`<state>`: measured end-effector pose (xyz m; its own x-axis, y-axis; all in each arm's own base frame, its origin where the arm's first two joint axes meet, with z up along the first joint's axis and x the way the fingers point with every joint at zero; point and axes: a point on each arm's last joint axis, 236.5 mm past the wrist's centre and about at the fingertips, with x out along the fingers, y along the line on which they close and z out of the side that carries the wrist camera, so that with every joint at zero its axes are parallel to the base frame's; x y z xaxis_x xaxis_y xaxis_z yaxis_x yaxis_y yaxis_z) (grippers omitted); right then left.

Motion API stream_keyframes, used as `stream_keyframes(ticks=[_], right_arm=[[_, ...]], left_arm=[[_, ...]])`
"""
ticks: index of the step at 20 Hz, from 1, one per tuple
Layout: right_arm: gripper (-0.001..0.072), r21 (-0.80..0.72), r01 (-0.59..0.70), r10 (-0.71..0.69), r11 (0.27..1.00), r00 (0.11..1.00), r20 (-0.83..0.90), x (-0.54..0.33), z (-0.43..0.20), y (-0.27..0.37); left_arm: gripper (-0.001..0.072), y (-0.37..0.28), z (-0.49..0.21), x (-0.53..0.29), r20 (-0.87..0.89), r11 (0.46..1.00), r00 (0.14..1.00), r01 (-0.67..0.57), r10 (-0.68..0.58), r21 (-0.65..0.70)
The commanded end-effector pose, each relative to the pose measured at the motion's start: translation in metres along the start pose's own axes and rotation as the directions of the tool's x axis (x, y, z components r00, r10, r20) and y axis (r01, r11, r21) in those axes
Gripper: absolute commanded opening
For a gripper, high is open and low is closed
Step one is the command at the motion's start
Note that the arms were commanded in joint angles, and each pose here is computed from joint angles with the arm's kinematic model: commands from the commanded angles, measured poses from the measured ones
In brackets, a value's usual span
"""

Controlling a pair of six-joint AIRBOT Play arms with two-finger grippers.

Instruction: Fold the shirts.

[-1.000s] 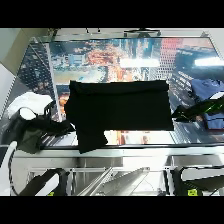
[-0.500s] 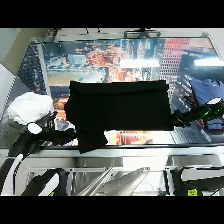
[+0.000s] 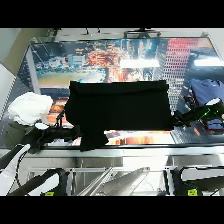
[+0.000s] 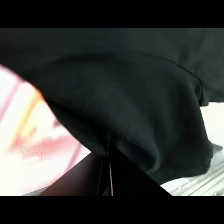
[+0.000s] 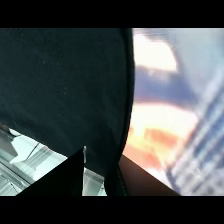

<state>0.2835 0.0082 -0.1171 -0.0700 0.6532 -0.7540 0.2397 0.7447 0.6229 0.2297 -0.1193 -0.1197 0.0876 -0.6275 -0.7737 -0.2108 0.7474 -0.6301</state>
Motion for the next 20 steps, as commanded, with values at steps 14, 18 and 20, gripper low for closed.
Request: stream_keyframes(ticks=[14,18,20], right_arm=[[0.0020,0.051,0.049,-0.046,0.997,0.997,-0.056,-0.003,-0.014,-0.013],[0.0020,0.048,0.042,-0.040,0.998,0.998,-0.040,-0.012,-0.016,-0.001],[0.0020,0.031,0.049,-0.050,0.998,0.998,0.039,-0.030,-0.010,0.018]], left_arm=[[0.0017,-0.034,-0.069,-0.069,0.020,0.998,0.998,-0.062,0.062,0.022],[0.0017,-0.045,-0.050,-0.082,0.130,0.996,0.990,-0.062,0.053,0.065],[0.0017,-0.056,-0.029,-0.095,0.175,0.994,0.983,-0.064,0.048,0.088]])
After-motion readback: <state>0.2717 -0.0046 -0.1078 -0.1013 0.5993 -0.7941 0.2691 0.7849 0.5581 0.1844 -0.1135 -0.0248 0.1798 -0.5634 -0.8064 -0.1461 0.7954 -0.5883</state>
